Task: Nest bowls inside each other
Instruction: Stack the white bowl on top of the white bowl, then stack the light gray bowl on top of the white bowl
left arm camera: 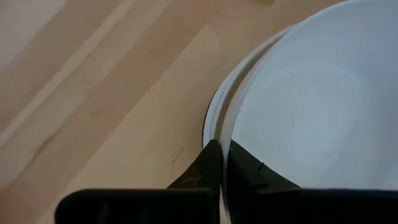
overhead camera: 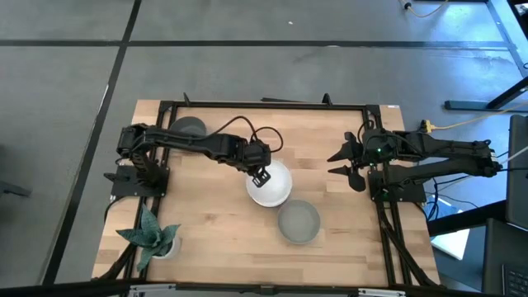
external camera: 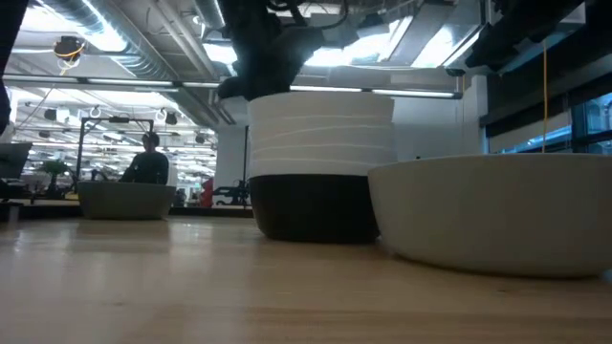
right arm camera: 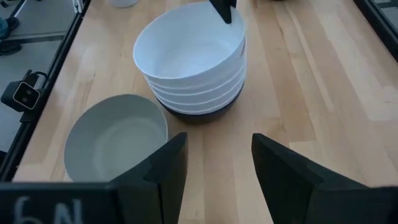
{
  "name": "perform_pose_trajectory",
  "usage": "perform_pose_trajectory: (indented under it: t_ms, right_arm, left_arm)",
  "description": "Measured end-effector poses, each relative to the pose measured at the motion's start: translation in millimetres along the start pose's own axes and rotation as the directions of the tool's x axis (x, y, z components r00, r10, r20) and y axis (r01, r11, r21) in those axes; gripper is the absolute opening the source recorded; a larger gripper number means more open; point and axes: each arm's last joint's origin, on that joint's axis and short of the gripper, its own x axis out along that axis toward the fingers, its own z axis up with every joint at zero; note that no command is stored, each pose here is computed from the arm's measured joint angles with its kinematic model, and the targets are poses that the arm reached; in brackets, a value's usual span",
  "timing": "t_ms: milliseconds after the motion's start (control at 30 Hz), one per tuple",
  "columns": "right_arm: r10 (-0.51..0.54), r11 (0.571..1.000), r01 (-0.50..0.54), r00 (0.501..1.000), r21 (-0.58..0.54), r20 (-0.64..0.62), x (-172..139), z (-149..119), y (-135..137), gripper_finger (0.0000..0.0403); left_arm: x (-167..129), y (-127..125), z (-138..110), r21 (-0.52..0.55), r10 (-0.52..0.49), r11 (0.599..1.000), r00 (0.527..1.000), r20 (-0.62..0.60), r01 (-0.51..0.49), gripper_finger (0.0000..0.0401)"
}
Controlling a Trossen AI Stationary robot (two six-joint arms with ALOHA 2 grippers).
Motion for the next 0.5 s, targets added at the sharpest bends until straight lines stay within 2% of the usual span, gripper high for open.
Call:
perform_pose_trajectory:
  t_ms: [500]
  right_arm:
    - [-0.002,1.0,0.002,1.0,0.008,-0.001,0.1,-0.1,-0.2,0.0179]
  left_arm:
    - [3.6,-2.1,0.0,0.048,-0.021,0.999,1.0,-0.013,0.022,0.0095]
